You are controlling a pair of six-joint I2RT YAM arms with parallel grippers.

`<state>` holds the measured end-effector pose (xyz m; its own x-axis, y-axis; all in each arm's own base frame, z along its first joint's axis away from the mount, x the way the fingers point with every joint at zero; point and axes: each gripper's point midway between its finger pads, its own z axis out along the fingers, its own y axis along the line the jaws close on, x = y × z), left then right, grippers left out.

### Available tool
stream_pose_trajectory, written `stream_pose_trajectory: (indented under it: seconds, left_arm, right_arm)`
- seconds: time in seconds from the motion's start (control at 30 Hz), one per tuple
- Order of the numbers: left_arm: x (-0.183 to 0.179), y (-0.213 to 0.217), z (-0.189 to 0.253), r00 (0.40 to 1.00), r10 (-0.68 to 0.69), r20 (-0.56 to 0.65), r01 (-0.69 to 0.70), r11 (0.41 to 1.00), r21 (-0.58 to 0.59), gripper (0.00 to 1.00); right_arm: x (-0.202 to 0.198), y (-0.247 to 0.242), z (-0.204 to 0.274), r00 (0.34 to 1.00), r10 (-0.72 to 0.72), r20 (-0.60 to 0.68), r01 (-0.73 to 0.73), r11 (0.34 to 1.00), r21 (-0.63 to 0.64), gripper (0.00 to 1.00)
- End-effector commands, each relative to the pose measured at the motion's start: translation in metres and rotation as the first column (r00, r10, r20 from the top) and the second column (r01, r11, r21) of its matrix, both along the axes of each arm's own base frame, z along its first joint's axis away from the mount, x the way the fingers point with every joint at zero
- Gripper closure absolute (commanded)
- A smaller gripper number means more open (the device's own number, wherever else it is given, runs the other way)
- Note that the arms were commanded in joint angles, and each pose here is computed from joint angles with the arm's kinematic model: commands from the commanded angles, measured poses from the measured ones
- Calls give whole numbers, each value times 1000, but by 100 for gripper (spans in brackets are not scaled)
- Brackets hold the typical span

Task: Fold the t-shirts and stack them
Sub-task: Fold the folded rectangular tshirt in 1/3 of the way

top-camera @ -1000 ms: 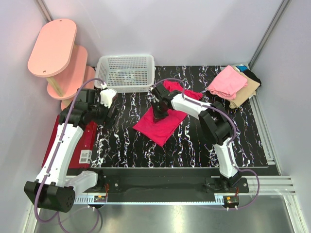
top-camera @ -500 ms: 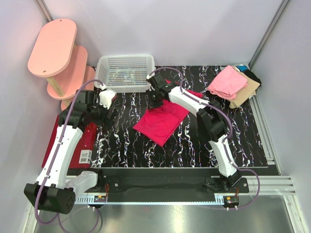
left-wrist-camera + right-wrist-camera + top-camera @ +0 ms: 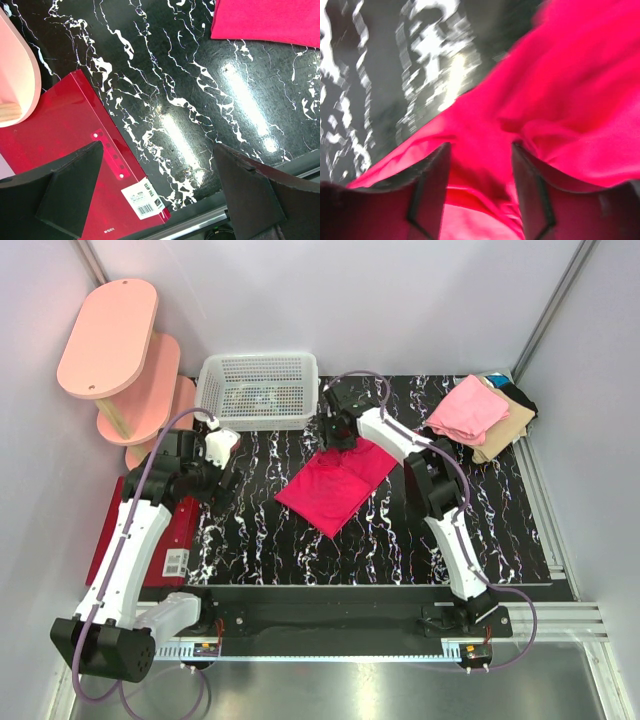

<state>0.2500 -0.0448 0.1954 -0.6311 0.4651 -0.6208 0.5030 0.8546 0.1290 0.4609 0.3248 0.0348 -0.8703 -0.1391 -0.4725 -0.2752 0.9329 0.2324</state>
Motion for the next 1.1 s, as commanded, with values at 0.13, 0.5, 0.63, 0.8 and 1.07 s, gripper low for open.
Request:
stream_pose_trajectory:
  seconds: [0.13,0.5,0.63,0.8,1.07]
  left_arm:
    - [2,0,10,999,1,36,-1,1000,-12,1]
    - [0,1,9,999,12,35,-11,1000,-11,1]
    - [2,-1,13,999,12,40,-11,1000,-22,1]
    - [0,1,14,999,14,49,-13,1000,-15,1]
    - [0,2,16,999,16,52,-15,1000,-9,1]
  right_arm:
    - [44,-27,55,986,-71,149,80,995,-54,27]
    - [-5,-33,86,971,22,236,27,979,-200,42]
    - [-27,-24,71,981,29,192,4,986,-168,51]
    - [-37,-29,55,983,31,181,6,979,-202,53]
    - [-32,-42,28,988,24,155,16,968,-252,53]
